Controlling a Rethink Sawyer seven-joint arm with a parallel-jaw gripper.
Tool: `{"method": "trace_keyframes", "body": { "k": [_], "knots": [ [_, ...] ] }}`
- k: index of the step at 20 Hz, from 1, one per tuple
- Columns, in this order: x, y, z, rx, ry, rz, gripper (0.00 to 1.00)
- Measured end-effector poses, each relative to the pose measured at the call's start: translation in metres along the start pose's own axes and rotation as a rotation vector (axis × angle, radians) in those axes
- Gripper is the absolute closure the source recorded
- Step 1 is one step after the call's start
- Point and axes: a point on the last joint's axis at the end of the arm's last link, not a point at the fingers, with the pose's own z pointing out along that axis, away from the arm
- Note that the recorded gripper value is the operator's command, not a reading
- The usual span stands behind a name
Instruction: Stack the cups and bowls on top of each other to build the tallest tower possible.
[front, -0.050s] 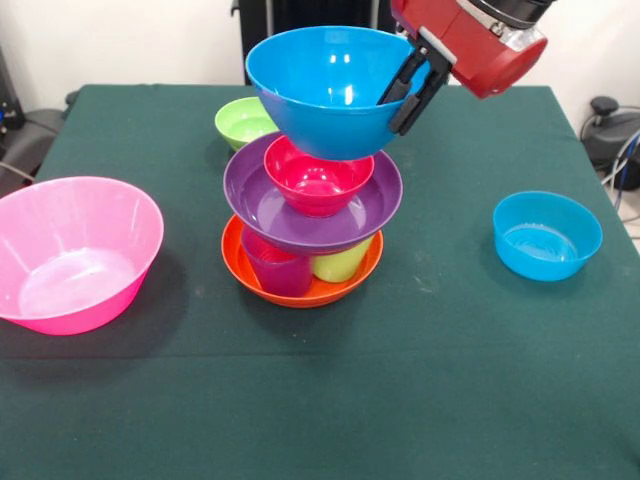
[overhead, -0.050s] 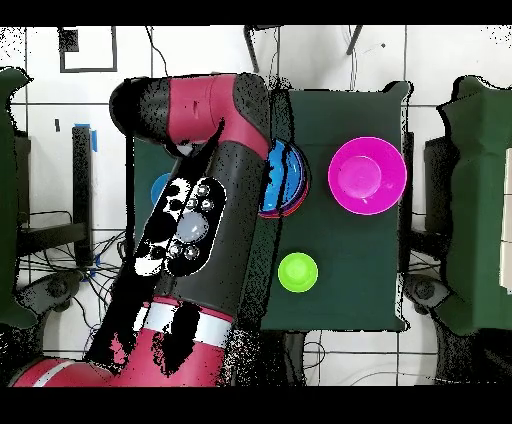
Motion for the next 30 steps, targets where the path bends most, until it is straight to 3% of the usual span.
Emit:
{"method": "trace_keyframes", "body": {
  "k": [4, 11, 19, 26, 30],
  "knots": [
    [0.002, -0.008, 0.005, 0.0, 0.002, 0.003, 1.0],
    [0.0, -0.015, 0.016, 0.008, -0.038, -0.016, 1.0],
    [0.003, -0.015, 0.029, -0.02, -0.048, -0.019, 1.0],
    [0.009, -0.019, 0.045, -0.051, -0.017, -0.01, 1.0],
    [0.015, -0.023, 0.054, -0.047, 0.012, -0.008, 1.0]
  ]
}}
